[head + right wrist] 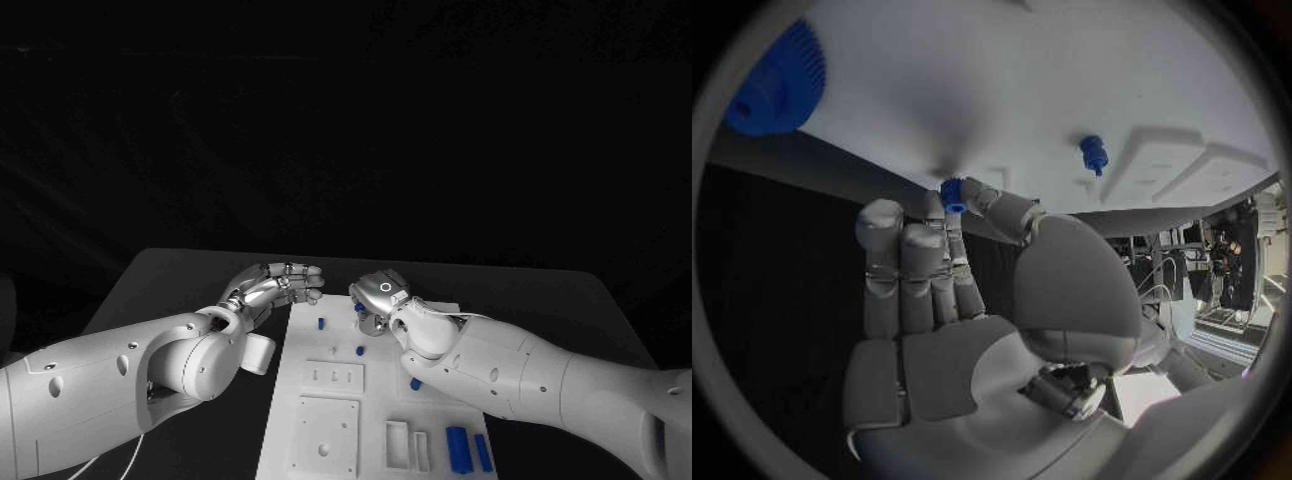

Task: Assemble the parts on the task board

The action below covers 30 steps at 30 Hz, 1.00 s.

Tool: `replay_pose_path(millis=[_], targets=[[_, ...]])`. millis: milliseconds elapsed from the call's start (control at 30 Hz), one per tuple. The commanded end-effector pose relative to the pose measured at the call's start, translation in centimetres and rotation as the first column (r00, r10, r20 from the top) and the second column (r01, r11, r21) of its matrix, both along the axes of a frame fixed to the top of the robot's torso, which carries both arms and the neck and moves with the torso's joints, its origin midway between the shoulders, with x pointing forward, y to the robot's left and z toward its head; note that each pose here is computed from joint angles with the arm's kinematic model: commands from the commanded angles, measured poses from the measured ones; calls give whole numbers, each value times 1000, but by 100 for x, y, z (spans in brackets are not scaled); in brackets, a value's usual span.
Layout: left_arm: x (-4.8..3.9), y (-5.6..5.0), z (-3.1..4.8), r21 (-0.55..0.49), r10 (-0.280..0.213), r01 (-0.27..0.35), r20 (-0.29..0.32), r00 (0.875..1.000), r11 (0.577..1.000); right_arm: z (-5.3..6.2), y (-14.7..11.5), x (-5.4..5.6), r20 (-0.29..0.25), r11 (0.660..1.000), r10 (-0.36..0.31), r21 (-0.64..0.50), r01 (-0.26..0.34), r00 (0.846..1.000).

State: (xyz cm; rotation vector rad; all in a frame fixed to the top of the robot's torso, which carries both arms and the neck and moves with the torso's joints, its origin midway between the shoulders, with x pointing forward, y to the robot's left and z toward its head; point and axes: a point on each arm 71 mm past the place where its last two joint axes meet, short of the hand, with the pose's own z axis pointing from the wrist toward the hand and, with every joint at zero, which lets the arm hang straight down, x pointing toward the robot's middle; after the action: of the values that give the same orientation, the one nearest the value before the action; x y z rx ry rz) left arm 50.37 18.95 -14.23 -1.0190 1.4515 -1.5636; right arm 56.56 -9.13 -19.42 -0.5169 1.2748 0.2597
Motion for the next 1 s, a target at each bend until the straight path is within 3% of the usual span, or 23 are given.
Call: replay_pose_path(millis=[33, 200, 567, 800, 1000], targets=[[1, -24, 22, -4, -14, 14, 12, 1000, 1000, -40, -58, 32, -41, 1000, -21, 7, 21, 999], [2, -22, 22, -4, -13, 13, 12, 1000, 1000, -34, -76, 48, -65, 999, -16, 39, 18, 998], [8, 2, 18, -1, -10, 10, 9, 1000, 1000, 28, -132, 46, -58, 992, -10, 123, 17, 998], [8, 31, 18, 0, -4, 4, 8, 1000, 1000, 158, -207, 35, -58, 976, 10, 219, 3, 998], [10, 68, 20, 2, 6, -6, 10, 1000, 1000, 360, -348, 5, -54, 961, 17, 278, -1, 998]])
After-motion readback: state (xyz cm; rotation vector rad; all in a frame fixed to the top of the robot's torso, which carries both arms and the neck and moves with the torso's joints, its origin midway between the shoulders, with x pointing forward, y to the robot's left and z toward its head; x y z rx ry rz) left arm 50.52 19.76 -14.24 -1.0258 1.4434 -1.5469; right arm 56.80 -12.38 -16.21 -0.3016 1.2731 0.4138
